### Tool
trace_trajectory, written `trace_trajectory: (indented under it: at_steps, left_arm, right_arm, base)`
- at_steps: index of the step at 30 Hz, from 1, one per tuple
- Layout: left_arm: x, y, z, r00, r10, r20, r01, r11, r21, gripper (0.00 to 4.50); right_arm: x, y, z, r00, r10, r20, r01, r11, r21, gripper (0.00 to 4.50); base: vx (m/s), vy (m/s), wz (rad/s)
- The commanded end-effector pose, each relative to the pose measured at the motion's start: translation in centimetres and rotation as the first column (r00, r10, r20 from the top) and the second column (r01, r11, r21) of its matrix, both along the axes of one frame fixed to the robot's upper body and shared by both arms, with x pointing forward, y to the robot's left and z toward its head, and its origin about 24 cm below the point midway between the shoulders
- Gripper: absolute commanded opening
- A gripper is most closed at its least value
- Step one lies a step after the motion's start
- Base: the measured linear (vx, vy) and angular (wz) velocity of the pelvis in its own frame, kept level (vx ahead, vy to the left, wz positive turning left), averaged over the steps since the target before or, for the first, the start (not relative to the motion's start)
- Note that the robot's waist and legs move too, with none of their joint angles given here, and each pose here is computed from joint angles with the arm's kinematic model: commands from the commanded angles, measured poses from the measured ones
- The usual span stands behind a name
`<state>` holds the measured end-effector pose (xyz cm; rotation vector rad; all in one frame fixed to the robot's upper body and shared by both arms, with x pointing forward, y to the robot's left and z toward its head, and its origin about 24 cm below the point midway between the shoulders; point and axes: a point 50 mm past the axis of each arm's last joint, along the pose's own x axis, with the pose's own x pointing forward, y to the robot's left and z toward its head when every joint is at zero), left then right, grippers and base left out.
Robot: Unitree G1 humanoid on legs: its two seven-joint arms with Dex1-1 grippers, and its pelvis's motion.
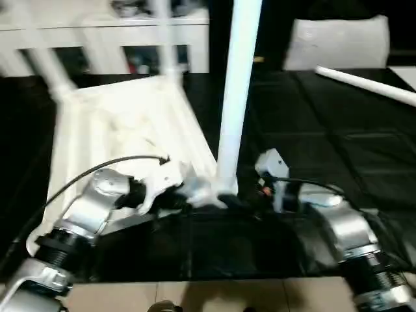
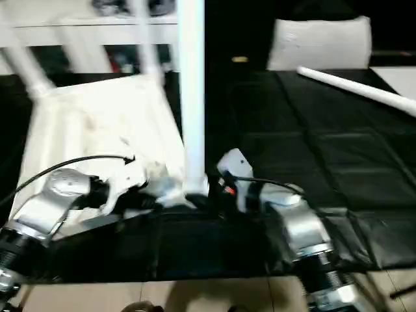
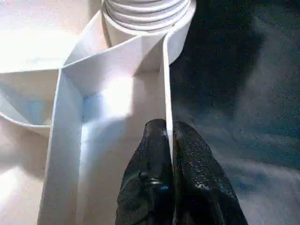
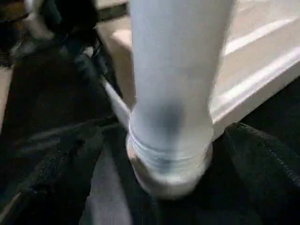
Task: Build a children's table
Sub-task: Rotate leg to tighten
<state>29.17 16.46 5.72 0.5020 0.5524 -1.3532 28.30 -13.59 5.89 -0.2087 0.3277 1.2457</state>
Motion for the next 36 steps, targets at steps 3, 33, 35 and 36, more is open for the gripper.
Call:
trace_trajectory:
  at_steps: [3,33,35,36]
  left_arm:
    - [-0.5,-1.4,0.7,0.982,-0.19,-0.012,0.19,0.982,0.007,0.0]
    - [-0.2,-1.3,0.3,0.992,-0.127,-0.013,0.127,0.992,-0.01,0.0]
    - [0.1,-1.8,0.6,0.998,-0.063,-0.007,0.063,0.996,-0.055,0.0]
    - [0.4,-2.3,0.7,1.0,0.002,0.011,-0.001,0.997,-0.082,0.0]
  right_arm:
    - [0.2,0.3,0.4,0.992,0.124,0.014,-0.123,0.991,-0.055,4.48]
    - [-0.9,2.6,-0.7,0.984,0.135,-0.118,-0.123,0.987,0.099,2.72]
    - [-1.0,3.2,-0.9,0.989,0.084,-0.122,-0.069,0.991,0.117,2.7]
    - [-1.0,3.9,-1.2,0.992,0.017,-0.122,-0.001,0.992,0.125,2.7]
  base:
    - [0.0,0.0,0.0]
    - [0.0,0.0,0.0]
    - [0.0,0.0,0.0]
    - [0.0,0.0,0.0]
